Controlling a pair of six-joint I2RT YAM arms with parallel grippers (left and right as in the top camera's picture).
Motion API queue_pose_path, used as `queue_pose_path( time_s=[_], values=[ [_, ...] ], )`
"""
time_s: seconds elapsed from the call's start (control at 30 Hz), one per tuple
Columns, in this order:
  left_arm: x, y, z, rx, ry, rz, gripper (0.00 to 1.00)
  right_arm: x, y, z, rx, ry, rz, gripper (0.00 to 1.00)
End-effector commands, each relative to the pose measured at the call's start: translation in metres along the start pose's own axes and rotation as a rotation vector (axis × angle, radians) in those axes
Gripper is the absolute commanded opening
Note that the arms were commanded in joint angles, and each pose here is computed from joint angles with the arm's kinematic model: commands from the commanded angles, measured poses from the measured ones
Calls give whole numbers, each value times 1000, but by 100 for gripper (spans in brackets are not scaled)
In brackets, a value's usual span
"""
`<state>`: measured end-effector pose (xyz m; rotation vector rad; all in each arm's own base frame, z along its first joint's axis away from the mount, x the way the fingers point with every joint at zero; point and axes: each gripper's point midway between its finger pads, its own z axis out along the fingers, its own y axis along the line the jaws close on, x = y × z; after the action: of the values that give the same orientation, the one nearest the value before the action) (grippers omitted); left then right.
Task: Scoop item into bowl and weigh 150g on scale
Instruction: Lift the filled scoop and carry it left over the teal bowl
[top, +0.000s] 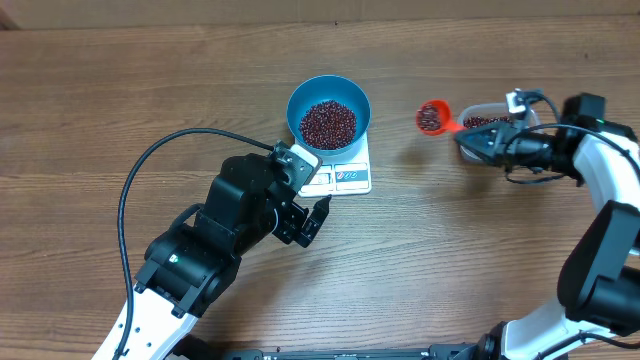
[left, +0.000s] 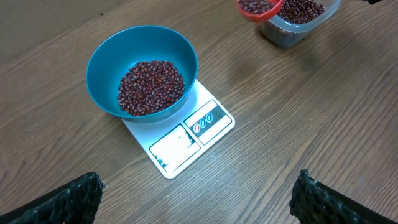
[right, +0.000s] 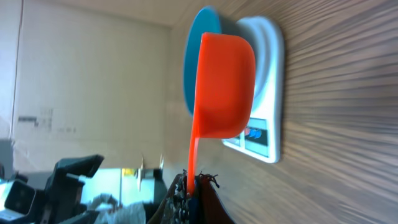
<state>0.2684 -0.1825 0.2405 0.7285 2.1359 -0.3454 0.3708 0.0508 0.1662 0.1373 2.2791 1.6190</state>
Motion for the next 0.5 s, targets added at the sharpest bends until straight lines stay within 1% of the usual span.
queue_pose_path(
  time_s=[0.0,0.47],
  values=[
    [2,0,0,6,1,20,99,-4,40,11,-45,23,-91,4],
    [2,0,0,6,2,20,99,-1,69,61,-94,108,-186,4]
  ],
)
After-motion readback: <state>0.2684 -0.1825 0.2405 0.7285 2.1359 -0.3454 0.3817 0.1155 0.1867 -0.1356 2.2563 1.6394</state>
